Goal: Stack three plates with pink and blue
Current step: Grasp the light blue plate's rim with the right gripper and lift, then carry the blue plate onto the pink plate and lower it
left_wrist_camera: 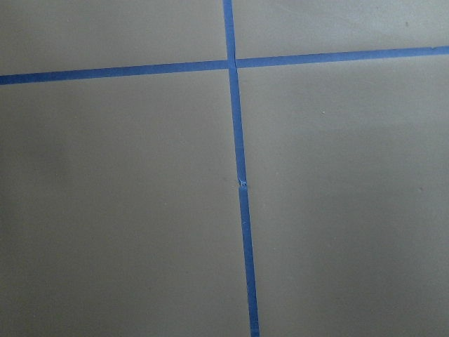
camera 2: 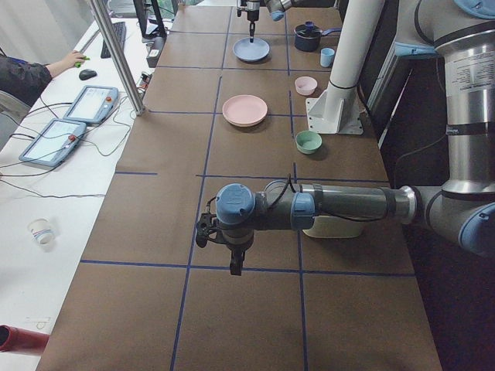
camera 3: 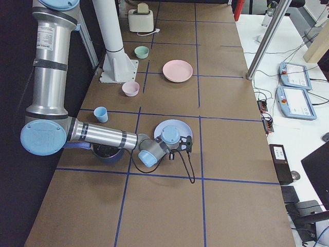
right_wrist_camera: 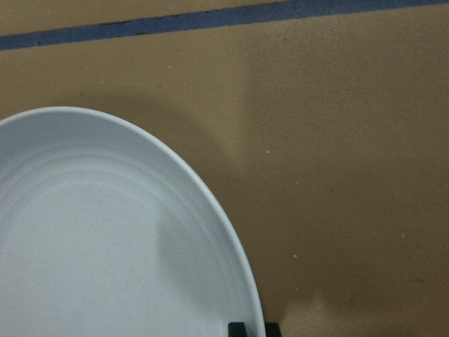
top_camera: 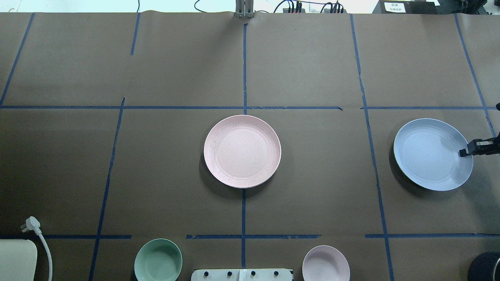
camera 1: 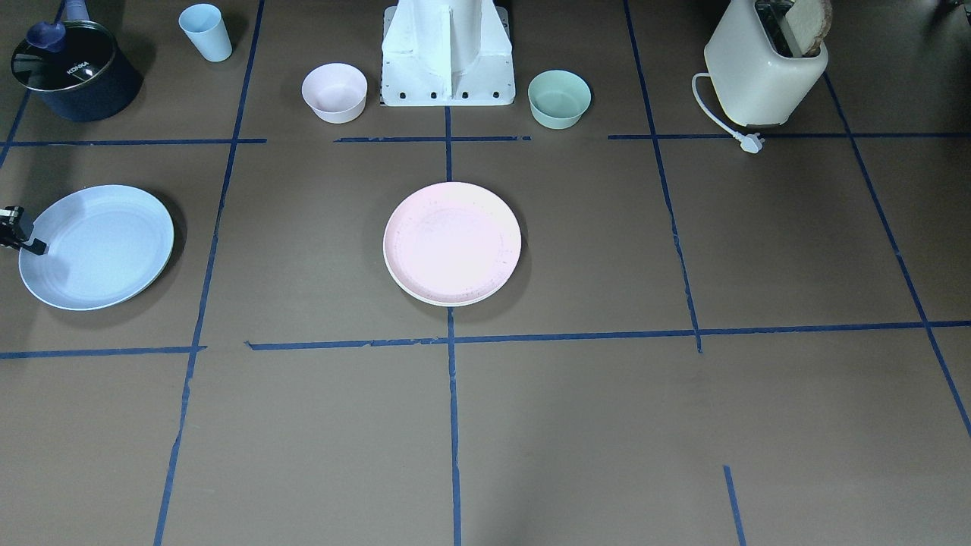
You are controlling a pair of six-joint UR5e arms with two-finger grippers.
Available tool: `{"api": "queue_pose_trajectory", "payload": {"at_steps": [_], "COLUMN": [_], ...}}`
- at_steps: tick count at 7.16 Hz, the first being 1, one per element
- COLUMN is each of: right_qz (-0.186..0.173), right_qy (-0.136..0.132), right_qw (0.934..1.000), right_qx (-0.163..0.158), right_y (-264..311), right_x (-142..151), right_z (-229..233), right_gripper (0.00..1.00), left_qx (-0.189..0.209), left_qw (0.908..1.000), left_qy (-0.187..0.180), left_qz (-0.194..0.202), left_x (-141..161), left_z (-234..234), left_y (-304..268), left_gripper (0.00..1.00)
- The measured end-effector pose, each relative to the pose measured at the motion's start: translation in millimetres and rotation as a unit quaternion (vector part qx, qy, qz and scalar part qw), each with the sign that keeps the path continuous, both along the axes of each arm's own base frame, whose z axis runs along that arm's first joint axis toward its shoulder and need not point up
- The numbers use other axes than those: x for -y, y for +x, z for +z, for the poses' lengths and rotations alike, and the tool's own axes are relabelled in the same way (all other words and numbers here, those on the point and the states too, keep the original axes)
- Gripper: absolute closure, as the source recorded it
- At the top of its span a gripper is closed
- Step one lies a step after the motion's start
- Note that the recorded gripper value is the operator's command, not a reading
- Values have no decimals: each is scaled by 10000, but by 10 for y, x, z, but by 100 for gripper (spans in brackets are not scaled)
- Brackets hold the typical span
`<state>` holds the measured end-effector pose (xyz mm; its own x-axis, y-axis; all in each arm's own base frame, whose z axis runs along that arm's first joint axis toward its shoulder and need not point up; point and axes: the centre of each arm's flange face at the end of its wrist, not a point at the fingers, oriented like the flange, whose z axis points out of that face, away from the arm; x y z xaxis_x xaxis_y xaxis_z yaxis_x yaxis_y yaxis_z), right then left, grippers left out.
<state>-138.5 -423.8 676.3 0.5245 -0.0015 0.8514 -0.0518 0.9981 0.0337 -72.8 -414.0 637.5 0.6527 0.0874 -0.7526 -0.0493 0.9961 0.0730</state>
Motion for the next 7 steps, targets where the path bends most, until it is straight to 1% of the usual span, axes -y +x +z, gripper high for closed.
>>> {"api": "queue_pose_trajectory", "payload": {"at_steps": [2,4,5,6,7], "right_qz": [255,551,606,675,758], "right_qy": [-155,-406,-524,-638,-703], "right_qw": [9990,9947,9921,9892,9874], "right_qx": [337,771,968,1131,1195], "right_y": [-73,-363,-689,-1137,-1624], "right_x": [125,401,521,595,577], "right_z": [-507,-1245,-1651,-2069,-2448], "right_gripper": [100,100,100,100,100], "left_qx": [0,0,0,0,-2], "left_qw": [10000,10000,10000,10000,10000], "left_qy": [-3,-5,-9,-9,-6], "left_qz": [-3,-8,-9,-10,-10], "left_x": [1,4,2,2,4], "left_z": [-1,-3,-2,-2,-4], "left_y": [0,0,0,0,0], "left_gripper": [0,0,0,0,0]}}
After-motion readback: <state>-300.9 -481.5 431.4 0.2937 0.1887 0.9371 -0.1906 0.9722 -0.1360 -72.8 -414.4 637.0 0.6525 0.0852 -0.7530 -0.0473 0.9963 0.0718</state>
